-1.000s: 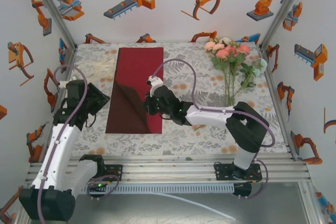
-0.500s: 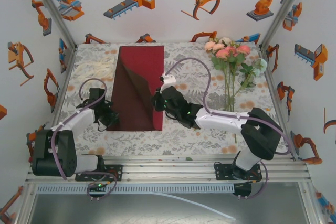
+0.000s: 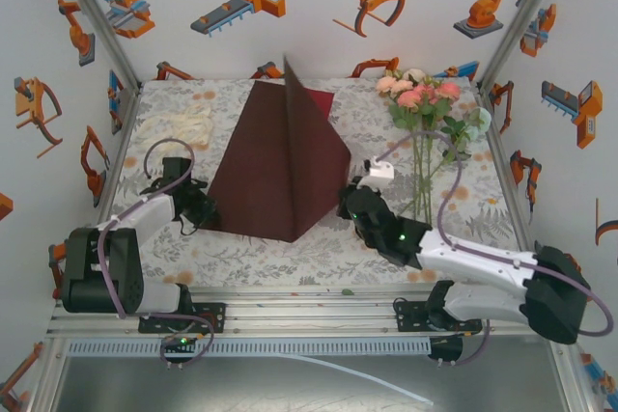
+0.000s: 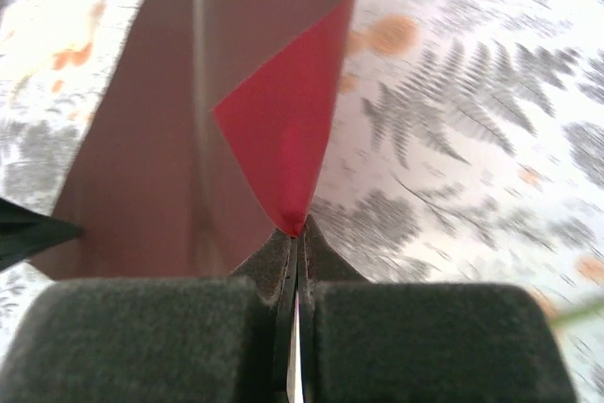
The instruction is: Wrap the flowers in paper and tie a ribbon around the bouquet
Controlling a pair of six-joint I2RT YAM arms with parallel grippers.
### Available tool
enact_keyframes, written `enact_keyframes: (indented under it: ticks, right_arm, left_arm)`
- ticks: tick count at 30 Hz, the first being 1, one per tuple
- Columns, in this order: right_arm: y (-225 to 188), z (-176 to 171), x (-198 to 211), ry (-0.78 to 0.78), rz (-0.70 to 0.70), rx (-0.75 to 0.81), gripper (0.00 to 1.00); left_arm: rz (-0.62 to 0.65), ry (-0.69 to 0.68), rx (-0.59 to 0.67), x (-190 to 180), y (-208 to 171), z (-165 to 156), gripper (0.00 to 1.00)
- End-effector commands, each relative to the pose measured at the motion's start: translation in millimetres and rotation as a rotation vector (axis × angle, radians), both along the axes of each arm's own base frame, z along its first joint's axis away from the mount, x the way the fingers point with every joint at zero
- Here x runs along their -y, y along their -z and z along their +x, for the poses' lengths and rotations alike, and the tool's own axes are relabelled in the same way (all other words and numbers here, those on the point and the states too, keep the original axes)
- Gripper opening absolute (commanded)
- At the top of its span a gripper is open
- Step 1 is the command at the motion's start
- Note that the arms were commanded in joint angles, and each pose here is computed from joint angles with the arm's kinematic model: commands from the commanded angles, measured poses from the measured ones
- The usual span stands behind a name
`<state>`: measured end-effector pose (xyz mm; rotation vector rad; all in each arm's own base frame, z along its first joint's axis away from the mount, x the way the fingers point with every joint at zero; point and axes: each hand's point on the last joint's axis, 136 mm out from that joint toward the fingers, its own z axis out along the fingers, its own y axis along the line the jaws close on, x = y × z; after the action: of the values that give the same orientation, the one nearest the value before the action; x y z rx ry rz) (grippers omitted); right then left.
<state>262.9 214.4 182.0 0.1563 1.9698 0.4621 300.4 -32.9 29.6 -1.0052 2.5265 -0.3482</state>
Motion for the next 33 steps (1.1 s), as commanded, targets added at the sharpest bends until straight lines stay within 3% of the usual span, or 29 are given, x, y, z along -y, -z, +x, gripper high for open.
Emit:
enact_keyframes:
  ticks: [1, 4, 7, 10, 17, 23, 26, 29, 31, 33]
  right_arm:
    - [40.7, -19.9, 50.6, 0.14, -0.052, -0.099, 0.0]
    - [64.1, -38.6, 72.3, 0.151, -0.052, -0.173, 0.03]
    - [74.0, -54.7, 72.1, 0.075, -0.034, -0.24, 0.32]
    - [67.2, -67.1, 78.2, 0.04, -0.041, -0.284, 0.48]
    - [7.2, -66.2, 111.6, 0.087, -0.121, -0.156, 0.51]
    - [-22.5, -36.0, 109.8, 0.078, -0.25, -0.114, 0.61]
    - [-8.7, -10.9, 91.4, -0.026, -0.216, -0.214, 0.58]
    - [9.8, 15.1, 73.0, -0.112, -0.153, -0.294, 0.47]
    - [23.9, 31.9, 66.7, -0.137, -0.118, -0.35, 0.29]
    - [38.9, 46.9, 62.2, -0.155, -0.068, -0.403, 0.04]
  left_arm:
    - [0.111, -0.018, -0.085, -24.3, 15.2, -13.6, 0.04]
    - [0.113, -0.032, -0.08, -30.2, 13.3, -8.1, 0.05]
    - [0.091, -0.035, -0.069, -30.8, 13.1, -1.8, 0.1]
    - [0.068, -0.012, -0.047, -26.2, 9.9, 6.7, 0.15]
    - [0.019, 0.012, 0.012, -15.5, -12.1, 9.1, 0.22]
    - [0.036, 0.055, 0.117, 2.1, -54.4, 5.2, 0.23]
    - [0.045, 0.119, 0.141, 27.2, -66.1, 3.0, 0.24]
    - [0.032, 0.166, 0.134, 50.3, -65.8, 1.5, 0.24]
    - [0.045, 0.198, 0.131, 61.6, -64.0, 1.6, 0.21]
    - [0.063, 0.227, 0.123, 70.2, -61.0, 0.9, 0.14]
